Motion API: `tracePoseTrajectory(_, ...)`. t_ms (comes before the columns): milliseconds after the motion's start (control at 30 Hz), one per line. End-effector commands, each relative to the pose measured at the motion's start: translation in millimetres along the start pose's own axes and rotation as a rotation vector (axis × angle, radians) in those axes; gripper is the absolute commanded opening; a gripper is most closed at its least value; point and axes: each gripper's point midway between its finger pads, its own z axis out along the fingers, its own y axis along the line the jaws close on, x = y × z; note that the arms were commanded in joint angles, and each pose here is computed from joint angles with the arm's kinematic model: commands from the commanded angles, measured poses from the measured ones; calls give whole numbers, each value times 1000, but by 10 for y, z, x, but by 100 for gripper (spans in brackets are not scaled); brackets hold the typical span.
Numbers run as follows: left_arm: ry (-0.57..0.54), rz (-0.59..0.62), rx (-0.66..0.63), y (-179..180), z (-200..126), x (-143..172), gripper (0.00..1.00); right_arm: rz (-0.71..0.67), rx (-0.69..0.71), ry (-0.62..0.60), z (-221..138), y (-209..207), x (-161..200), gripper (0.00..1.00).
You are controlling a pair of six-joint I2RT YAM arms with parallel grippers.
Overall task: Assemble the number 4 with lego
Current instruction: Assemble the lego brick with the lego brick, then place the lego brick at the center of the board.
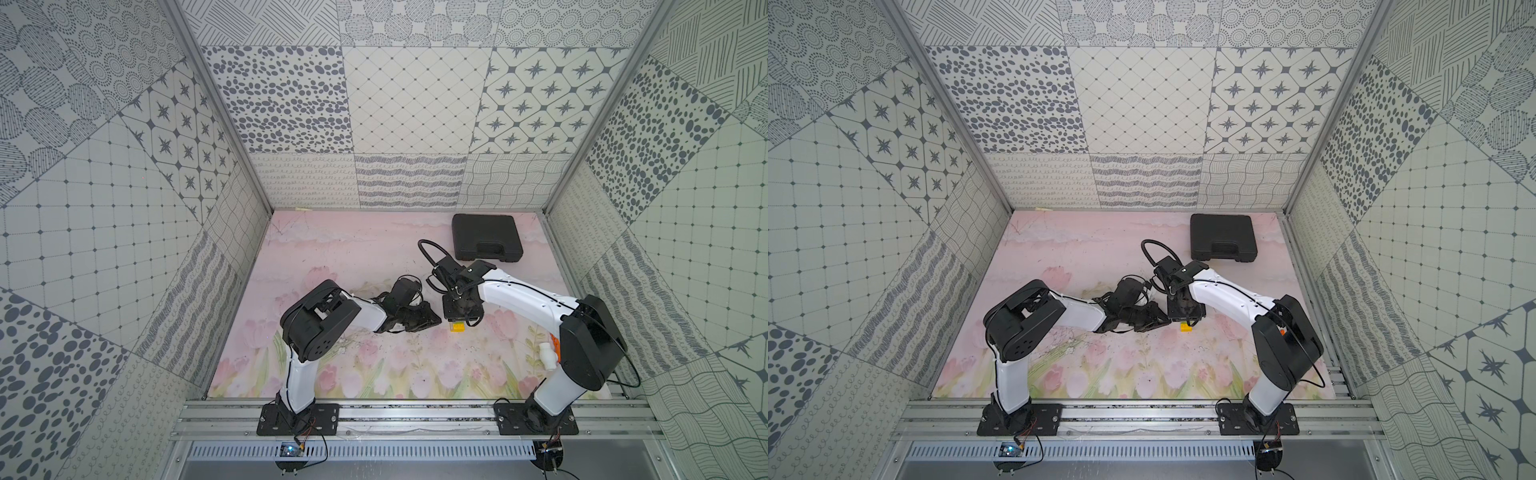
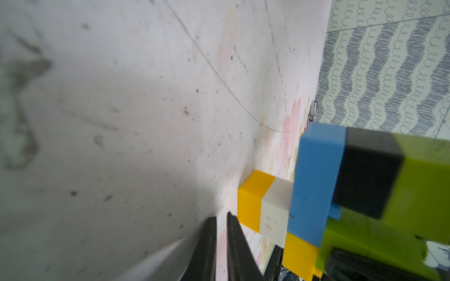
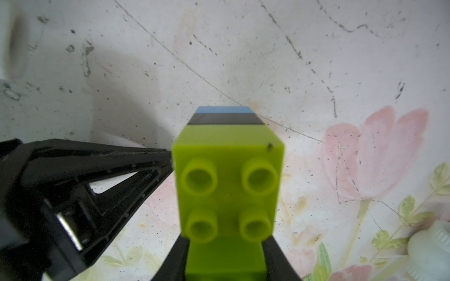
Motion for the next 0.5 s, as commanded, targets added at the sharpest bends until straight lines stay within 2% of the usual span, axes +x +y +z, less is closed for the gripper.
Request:
tracePoseTrajectory(0, 30, -116, -243, 639, -62, 193, 14, -10, 68, 125, 452, -128, 353, 24)
tracePoseTrajectory(100, 31, -124, -237, 629, -90, 187, 14, -16, 52, 129, 536, -120, 418, 24)
tracePoseTrajectory(200, 27, -108, -237, 518, -213, 141, 15, -22, 22, 93, 375, -80, 333, 23)
tracePoseTrajectory(333, -22, -127, -273, 346, -673, -81, 21, -68, -106, 40, -90, 136, 152, 24)
tracePoseTrajectory(467, -113, -176, -314, 315, -1299, -335, 27, -147, -347, 80, -490, 527, 186, 25)
